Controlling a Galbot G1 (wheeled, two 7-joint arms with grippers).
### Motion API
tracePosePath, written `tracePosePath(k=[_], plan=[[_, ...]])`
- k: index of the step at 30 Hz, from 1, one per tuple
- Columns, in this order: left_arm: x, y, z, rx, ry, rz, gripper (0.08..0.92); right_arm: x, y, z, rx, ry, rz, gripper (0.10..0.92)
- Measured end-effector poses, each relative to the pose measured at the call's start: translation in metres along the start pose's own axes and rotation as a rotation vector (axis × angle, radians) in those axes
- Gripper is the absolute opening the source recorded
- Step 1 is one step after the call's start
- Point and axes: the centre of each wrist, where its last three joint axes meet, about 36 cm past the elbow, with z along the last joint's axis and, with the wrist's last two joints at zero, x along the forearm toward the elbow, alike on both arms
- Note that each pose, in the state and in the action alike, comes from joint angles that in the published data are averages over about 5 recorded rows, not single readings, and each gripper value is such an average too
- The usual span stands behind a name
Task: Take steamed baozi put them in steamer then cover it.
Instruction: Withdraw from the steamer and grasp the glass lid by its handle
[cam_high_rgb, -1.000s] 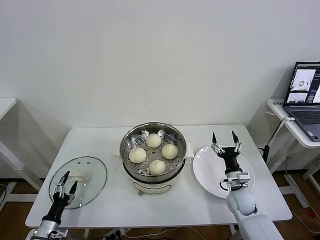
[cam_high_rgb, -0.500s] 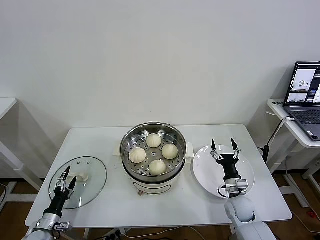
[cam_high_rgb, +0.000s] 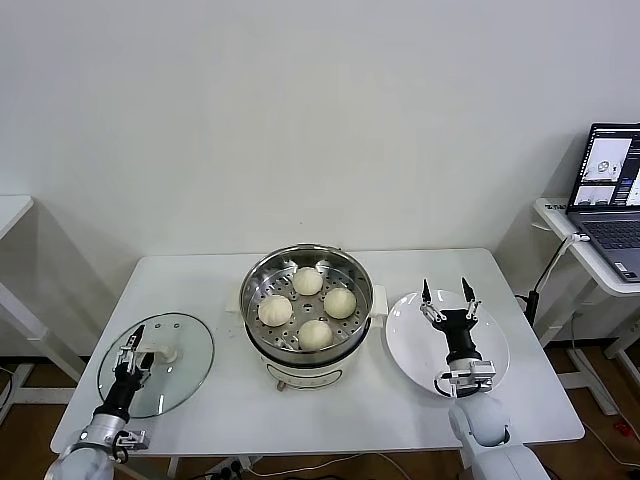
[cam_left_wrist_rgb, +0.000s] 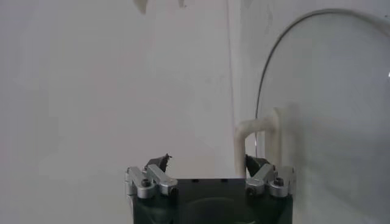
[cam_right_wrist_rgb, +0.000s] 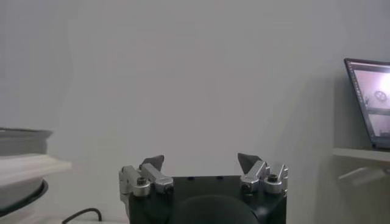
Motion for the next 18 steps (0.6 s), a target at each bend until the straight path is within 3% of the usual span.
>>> tracePosePath(k=[7,18], plan=[[-0.0056,-0.0031,0.0020,0.001,0.011,0.013,0.787,-0.0001,-0.0007,-0.0003,0.005,-0.002,0.000,0.823],[-0.0073,-0.0073,0.0032,0.005,0.021,0.036,0.471,-0.0036,0.0000,-0.0031,0.008,-0.014,0.000,0.823]])
